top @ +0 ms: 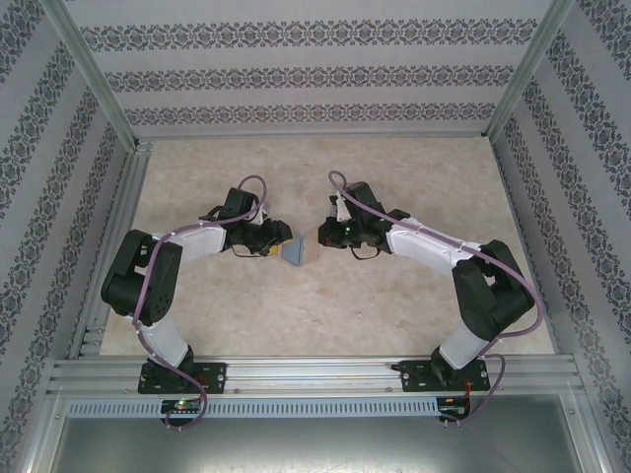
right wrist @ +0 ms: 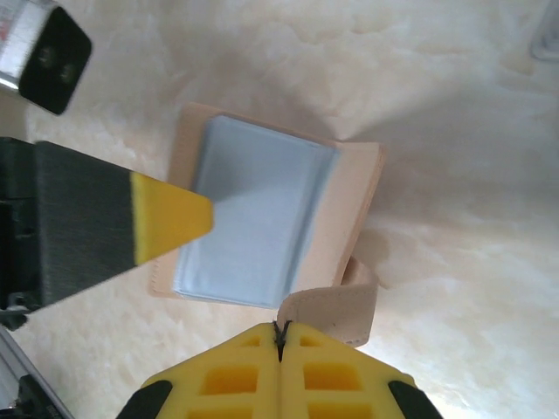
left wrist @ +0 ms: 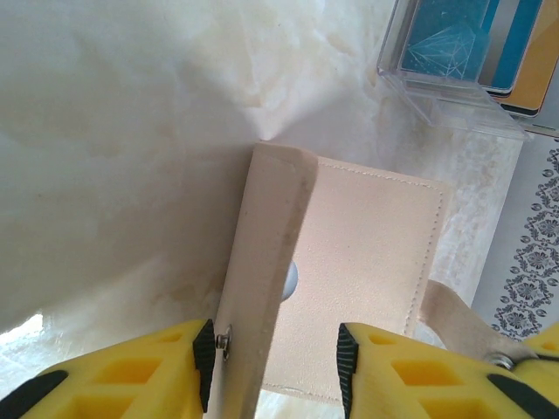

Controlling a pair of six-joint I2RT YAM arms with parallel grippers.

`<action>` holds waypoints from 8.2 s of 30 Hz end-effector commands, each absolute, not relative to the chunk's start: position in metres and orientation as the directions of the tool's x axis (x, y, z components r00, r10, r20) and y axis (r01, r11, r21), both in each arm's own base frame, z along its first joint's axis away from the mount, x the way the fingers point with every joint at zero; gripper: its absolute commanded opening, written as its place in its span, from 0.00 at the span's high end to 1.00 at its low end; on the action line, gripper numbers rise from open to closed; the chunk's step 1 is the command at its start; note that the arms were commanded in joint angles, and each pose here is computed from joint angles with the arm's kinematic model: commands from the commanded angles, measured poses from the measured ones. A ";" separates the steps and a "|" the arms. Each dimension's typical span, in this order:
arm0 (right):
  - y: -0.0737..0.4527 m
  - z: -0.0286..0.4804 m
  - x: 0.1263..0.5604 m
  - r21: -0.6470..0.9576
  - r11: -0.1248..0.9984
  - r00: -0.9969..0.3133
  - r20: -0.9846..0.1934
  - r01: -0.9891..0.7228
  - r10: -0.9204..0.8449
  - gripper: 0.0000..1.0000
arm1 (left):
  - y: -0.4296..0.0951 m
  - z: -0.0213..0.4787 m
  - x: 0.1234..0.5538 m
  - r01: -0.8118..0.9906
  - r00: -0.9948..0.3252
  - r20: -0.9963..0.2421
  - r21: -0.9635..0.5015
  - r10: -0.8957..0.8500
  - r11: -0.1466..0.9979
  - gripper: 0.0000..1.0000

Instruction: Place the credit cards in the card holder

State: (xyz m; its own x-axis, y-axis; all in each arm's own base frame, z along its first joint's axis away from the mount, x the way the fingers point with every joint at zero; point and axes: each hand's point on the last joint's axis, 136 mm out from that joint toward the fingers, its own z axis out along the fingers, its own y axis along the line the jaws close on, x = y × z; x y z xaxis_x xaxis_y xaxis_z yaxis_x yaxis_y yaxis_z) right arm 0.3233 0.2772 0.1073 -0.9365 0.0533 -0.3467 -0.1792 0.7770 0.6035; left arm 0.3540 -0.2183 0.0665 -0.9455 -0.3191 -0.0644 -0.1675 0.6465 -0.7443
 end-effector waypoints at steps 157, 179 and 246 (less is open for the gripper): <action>0.203 0.045 0.314 0.700 0.714 -0.932 -0.254 0.006 0.257 0.86 | -0.294 0.077 0.333 0.211 -0.956 -0.274 -0.412 0.100 0.887 0.59; 0.194 0.094 0.312 0.665 0.744 -0.924 -0.324 -0.068 0.205 0.59 | -0.303 0.073 0.339 0.116 -0.978 -0.203 -0.713 -0.045 0.691 0.53; 0.242 0.083 0.331 0.619 0.777 -0.959 -0.272 -0.115 0.075 0.91 | -0.291 0.089 0.331 0.171 -0.970 -0.243 -0.682 0.000 0.711 0.25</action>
